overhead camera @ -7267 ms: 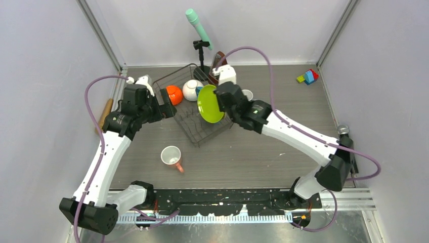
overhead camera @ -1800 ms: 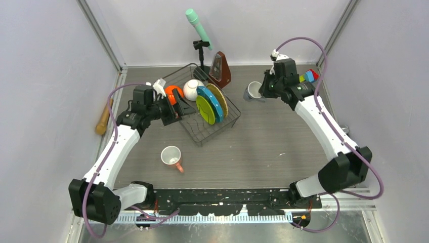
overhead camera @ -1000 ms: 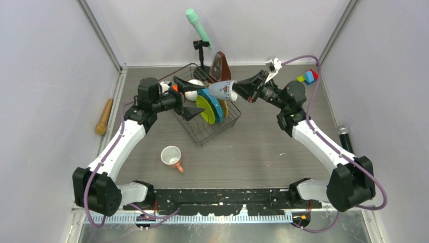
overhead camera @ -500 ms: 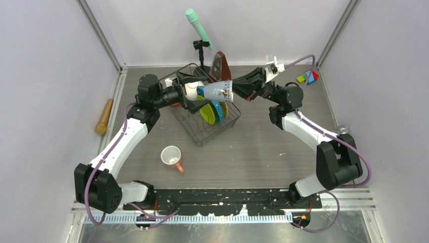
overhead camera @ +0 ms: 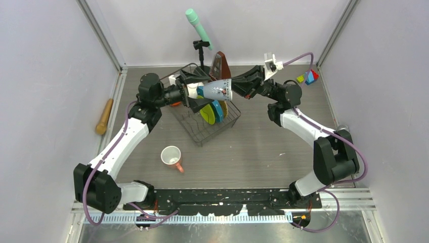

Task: Load the mixed dishes into the dish rack

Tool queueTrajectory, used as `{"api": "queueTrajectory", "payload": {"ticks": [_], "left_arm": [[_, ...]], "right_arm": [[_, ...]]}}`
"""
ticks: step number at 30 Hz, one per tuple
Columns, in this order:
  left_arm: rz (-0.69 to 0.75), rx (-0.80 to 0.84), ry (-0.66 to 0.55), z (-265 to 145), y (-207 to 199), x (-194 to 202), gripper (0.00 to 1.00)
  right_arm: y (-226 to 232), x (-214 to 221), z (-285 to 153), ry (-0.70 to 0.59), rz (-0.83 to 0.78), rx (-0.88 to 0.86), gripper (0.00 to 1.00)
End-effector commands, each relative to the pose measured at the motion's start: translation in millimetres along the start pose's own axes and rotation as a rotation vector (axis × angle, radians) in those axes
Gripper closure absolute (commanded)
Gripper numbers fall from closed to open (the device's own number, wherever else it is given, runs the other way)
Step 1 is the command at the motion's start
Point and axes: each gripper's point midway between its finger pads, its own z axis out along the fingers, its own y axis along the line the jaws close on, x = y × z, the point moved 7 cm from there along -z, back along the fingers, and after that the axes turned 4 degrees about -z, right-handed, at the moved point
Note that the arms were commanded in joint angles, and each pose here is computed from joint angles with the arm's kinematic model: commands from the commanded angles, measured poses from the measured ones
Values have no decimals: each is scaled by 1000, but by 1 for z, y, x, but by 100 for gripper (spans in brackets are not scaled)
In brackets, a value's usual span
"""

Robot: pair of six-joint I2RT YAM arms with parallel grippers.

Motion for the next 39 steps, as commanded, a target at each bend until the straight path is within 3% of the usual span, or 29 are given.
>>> {"api": "queueTrajectory", "payload": {"ticks": [1,16,18,21,24,25,26,27,28,32,39], "left_arm": [[74,42,73,-11,-17,27,24],[69,1,89,-4,-6,29,27],[72,0,92,-3,-6,30,32],[74,-1,94,-3,-6,31,47],[71,-2,90,-4,-4,30,71],[72,0,85,-4,-4,30,81],[76,3,81,-4,-4,30,93],[83,6,78,-4,-4,30,100],[87,6,73,-5,-4,30,100],[134,-29,19,-9,-3,30,100],[400,-255,-199,-26,4,25,100]], "right_arm": [[2,-22,10,-65,-94,-36,100],[2,-19,21,-64,-76,-77,100],[2,-19,22,-65,-75,-79,100],[2,-19,22,-65,-72,-82,100],[3,-18,22,-66,-73,-85,100],[3,-18,22,-66,-73,-86,93],[4,-18,22,-66,-73,-85,71],[4,-18,21,-65,-74,-82,60],[3,-15,19,-62,-78,-69,47],[-2,-12,10,-44,-97,2,33],[-14,-5,-27,20,-149,217,29]]}}
